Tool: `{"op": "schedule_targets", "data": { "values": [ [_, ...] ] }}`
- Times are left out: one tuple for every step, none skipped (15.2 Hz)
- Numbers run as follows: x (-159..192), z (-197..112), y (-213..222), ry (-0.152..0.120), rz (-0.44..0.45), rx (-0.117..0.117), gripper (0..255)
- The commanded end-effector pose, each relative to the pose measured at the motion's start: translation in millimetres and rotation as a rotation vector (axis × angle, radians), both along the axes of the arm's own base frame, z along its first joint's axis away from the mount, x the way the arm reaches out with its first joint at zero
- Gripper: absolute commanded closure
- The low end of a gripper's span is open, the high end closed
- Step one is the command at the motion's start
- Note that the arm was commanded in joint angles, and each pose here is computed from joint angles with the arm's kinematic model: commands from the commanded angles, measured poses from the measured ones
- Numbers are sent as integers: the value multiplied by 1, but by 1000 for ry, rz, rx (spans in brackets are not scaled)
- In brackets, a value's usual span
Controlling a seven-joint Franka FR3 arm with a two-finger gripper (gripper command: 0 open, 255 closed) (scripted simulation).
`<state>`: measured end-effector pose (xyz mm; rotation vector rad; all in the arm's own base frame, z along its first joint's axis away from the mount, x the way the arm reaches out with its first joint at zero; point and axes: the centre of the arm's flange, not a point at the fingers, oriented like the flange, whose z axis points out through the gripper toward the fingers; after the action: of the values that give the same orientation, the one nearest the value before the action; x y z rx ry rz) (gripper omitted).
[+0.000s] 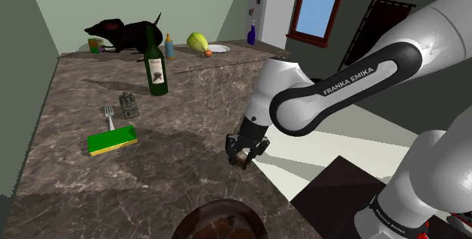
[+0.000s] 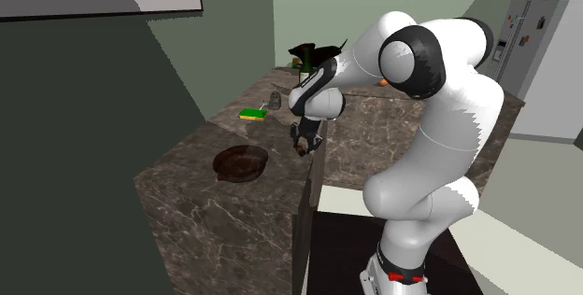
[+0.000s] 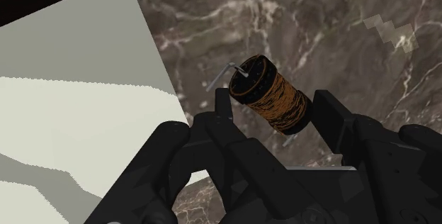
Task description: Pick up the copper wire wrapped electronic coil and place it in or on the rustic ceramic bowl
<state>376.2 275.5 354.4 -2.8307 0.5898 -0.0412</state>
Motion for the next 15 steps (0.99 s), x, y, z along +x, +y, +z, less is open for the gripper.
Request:
{"op": "schedule_targets", "data": {
  "values": [
    [0, 0, 0, 0, 0, 0, 255],
    [0, 0, 0, 0, 0, 0, 255],
    [0, 0, 0, 0, 0, 0, 255],
    [0, 0, 0, 0, 0, 0, 255],
    [0, 0, 0, 0, 0, 0, 255],
    [0, 5, 0, 0, 0, 0, 255],
    [0, 11, 0, 0, 0, 0, 255],
    [0, 16, 0, 0, 0, 0, 255],
    [0, 21, 0, 0, 0, 0, 255],
    [0, 26, 0, 0, 0, 0, 255],
    [0, 32, 0, 0, 0, 0, 255],
    [0, 37, 0, 0, 0, 0, 255],
    [0, 42, 0, 0, 0, 0, 255],
    [0, 48, 0, 0, 0, 0, 255],
    [0, 53, 0, 0, 0, 0, 255]
  ]
}}
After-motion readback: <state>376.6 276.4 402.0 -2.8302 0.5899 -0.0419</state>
